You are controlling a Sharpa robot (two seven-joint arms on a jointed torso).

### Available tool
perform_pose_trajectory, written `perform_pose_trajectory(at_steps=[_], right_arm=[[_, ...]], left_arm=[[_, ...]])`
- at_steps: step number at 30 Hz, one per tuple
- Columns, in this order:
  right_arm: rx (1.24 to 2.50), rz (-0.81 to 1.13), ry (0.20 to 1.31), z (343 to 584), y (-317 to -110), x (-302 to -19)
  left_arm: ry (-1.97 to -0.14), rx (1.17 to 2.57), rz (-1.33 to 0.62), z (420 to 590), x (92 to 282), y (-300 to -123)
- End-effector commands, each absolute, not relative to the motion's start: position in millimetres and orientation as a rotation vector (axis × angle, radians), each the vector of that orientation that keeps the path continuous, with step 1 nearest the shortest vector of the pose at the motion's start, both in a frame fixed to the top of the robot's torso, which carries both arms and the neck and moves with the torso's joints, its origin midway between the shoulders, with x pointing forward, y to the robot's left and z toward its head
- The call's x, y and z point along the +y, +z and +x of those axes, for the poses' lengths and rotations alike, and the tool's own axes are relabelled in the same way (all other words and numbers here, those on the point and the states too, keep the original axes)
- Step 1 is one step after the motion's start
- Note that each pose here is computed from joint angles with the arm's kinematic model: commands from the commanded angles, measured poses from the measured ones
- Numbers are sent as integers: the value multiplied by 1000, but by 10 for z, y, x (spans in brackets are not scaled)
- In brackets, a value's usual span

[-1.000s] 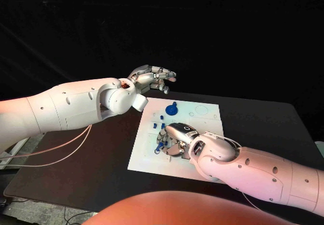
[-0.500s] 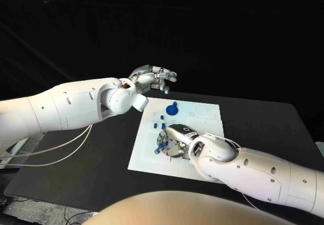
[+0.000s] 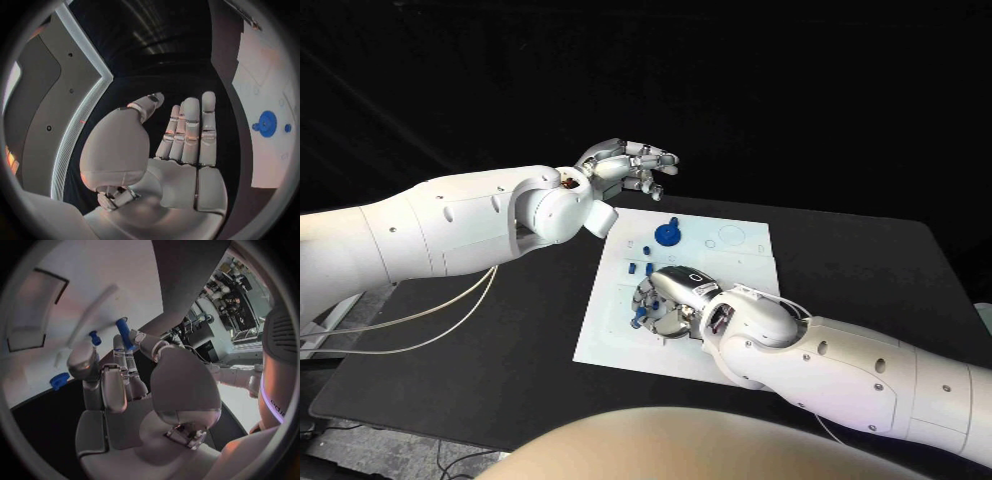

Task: Assemble the parts on the task board

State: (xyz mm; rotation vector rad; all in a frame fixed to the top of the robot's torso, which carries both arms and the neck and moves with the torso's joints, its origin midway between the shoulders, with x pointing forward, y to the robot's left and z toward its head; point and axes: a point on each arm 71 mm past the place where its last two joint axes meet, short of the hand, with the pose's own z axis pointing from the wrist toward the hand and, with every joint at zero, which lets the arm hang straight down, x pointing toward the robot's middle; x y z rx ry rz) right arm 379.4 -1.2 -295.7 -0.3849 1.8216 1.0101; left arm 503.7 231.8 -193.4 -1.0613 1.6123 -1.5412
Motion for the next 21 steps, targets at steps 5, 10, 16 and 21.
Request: perform_pose_trajectory(at_steps=[5,10,16,21], right_arm=[[1809,-403,1011,3760,-2972,6],[1808,-405,1010,3759,-2973,11],[1822,-416,1004,3756,-2985,15],[1827,-421,1002,3755,-2990,19]], left_arm=[[-1561,1621,-1050,5033,2291,-1925],[-1562,1624,-1050,5032,2291,-1926],[-1562,1626,-1049,5031,2290,-1927],[-1561,1627,-1049,5030,2289,-1927]])
